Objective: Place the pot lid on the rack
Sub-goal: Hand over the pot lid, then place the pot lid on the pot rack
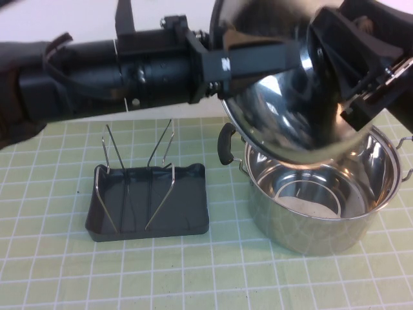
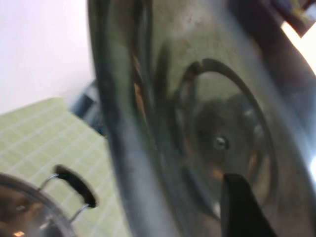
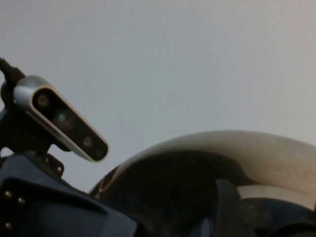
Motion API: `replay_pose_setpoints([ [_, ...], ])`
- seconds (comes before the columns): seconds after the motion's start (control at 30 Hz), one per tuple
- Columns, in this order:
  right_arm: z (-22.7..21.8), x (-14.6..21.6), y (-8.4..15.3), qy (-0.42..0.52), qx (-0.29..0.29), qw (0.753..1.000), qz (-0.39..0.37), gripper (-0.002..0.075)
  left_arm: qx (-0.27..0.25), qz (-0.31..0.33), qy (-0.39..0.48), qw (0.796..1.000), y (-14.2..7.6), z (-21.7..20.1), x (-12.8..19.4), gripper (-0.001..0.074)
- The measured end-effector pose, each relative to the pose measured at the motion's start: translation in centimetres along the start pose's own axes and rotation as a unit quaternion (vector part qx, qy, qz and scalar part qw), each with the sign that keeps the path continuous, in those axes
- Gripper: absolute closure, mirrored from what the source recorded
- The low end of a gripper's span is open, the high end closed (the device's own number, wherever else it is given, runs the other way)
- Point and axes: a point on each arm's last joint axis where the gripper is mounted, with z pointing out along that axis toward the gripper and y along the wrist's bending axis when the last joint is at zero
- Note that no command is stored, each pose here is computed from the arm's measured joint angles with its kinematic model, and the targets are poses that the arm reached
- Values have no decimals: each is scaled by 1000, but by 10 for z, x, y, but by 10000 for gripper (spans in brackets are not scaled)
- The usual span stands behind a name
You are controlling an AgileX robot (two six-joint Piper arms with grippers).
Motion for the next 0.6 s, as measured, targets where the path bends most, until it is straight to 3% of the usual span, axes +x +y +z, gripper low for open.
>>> replay_pose_setpoints([
  [0.1, 0, -3, 1, -16, -5, 1000, 1, 391, 27, -8, 3, 1000, -6, 2, -3, 526],
  [0.33, 1, -5, 1, -21, -6, 1000, 2, 389, 35, -9, 4, 999, -7, 2, -5, 547],
  [0.43, 1, -3, 0, -9, -2, 1000, 4, 295, 40, 2, 11, 999, -8, 2, -3, 627],
  [0.5, 1, -3, 1, -7, -6, 1000, -5, 213, 31, 16, 14, 999, -6, 2, -3, 632],
  [0.6, 2, -3, 2, -8, -12, 999, -31, 165, 13, 38, 13, 999, -1, 3, -3, 632],
])
